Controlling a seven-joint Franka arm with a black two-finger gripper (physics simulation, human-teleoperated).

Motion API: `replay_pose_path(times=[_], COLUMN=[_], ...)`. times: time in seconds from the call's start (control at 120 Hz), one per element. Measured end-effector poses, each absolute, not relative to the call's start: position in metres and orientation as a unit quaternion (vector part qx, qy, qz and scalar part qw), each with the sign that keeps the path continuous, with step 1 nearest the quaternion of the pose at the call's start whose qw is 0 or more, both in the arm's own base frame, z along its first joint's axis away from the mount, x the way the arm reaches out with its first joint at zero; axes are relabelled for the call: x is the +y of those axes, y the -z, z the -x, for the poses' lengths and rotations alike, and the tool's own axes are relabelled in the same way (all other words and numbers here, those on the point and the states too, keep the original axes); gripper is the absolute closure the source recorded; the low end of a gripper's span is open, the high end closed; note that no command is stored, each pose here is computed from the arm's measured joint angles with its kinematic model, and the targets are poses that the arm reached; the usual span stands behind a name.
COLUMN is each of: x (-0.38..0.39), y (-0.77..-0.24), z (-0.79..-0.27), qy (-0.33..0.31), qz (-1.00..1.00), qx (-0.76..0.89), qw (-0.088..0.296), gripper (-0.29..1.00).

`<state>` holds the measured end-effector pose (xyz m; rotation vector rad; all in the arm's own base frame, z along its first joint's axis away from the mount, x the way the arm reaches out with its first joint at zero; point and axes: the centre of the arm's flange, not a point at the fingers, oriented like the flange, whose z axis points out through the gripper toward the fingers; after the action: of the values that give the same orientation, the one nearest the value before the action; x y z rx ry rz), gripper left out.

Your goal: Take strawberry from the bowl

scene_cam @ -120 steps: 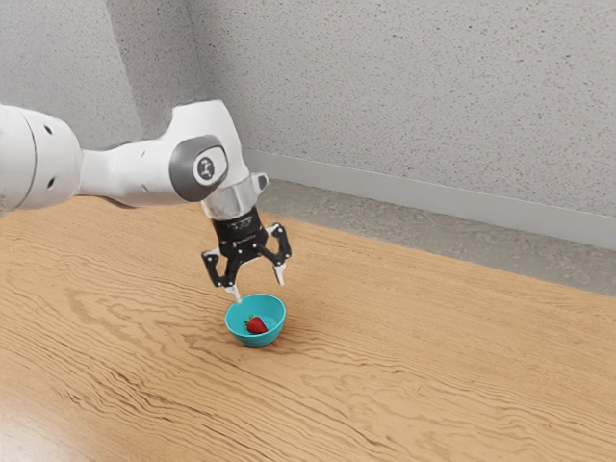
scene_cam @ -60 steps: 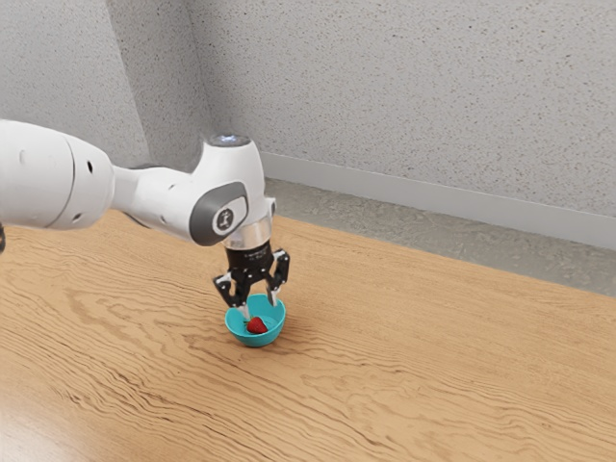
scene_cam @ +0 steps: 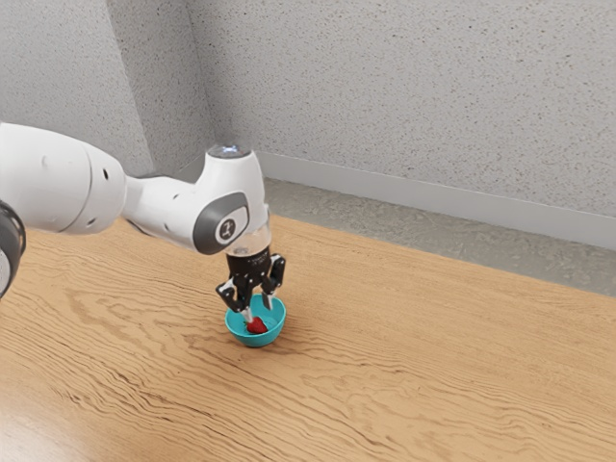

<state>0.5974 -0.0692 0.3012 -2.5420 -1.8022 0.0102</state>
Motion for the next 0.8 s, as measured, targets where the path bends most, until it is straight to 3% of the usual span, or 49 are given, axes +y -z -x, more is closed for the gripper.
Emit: replay_pose_path(times=[0.8], x=[-0.052], y=[-0.253], z=[-0.609], qy=[-0.015], qz=[0.786], qx=[-0.618], qw=[0.019], gripper=[0.5])
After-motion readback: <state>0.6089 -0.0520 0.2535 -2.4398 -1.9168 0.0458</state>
